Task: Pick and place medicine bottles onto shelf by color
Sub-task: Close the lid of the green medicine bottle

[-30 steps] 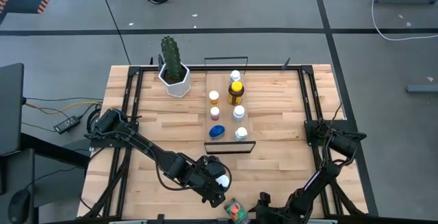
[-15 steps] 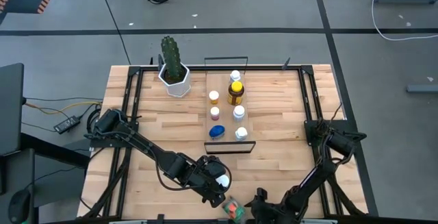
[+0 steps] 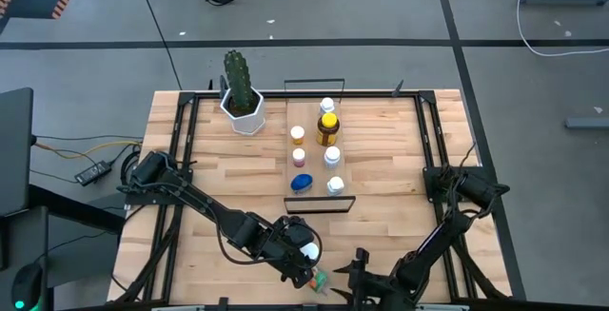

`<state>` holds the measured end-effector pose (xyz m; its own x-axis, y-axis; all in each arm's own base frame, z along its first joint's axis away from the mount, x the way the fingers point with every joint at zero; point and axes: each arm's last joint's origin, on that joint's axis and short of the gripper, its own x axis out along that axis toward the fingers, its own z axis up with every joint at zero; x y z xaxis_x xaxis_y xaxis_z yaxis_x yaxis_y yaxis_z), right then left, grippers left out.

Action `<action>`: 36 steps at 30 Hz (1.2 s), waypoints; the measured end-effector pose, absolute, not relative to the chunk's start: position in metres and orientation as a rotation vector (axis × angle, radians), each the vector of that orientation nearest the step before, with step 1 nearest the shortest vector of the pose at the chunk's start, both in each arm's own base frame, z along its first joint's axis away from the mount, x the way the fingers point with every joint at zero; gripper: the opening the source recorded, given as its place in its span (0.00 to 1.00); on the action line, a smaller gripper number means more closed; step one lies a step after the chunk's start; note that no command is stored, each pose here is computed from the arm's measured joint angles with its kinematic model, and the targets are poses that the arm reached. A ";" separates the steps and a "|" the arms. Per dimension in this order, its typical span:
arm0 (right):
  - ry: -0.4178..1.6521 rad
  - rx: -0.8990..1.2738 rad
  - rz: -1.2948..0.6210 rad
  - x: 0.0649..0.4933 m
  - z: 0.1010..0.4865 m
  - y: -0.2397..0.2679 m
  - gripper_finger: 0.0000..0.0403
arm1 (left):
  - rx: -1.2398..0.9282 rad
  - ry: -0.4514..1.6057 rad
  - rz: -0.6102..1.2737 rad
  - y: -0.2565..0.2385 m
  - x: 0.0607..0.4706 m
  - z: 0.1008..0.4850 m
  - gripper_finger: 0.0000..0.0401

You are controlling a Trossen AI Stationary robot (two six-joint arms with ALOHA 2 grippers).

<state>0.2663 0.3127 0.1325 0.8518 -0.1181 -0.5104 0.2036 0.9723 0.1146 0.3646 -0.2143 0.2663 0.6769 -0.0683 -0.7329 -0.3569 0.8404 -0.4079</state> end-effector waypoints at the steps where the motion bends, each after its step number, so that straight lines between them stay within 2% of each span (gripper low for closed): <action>1: 0.536 0.161 -0.168 0.268 0.132 0.311 0.56 | -0.564 0.821 0.172 -0.214 0.365 0.266 0.61; 7: 0.616 0.177 -0.118 0.272 0.129 0.308 0.54 | -0.567 0.828 0.165 -0.215 0.364 0.266 0.62; 14: 0.649 0.204 -0.046 0.256 0.130 0.322 0.54 | -0.570 0.832 0.159 -0.215 0.364 0.266 0.61; 26: 0.602 0.177 -0.167 0.260 0.126 0.311 0.54 | -0.566 0.831 0.163 -0.212 0.366 0.266 0.61; 36: 0.651 0.157 -0.110 0.259 0.125 0.313 0.54 | -0.570 0.831 0.164 -0.212 0.366 0.266 0.62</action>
<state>0.2586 0.3126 0.1254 0.7902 -0.0526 -0.6106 0.1512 0.9823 0.1110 0.3658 -0.2123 0.2662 0.6715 -0.0794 -0.7367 -0.3541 0.8390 -0.4131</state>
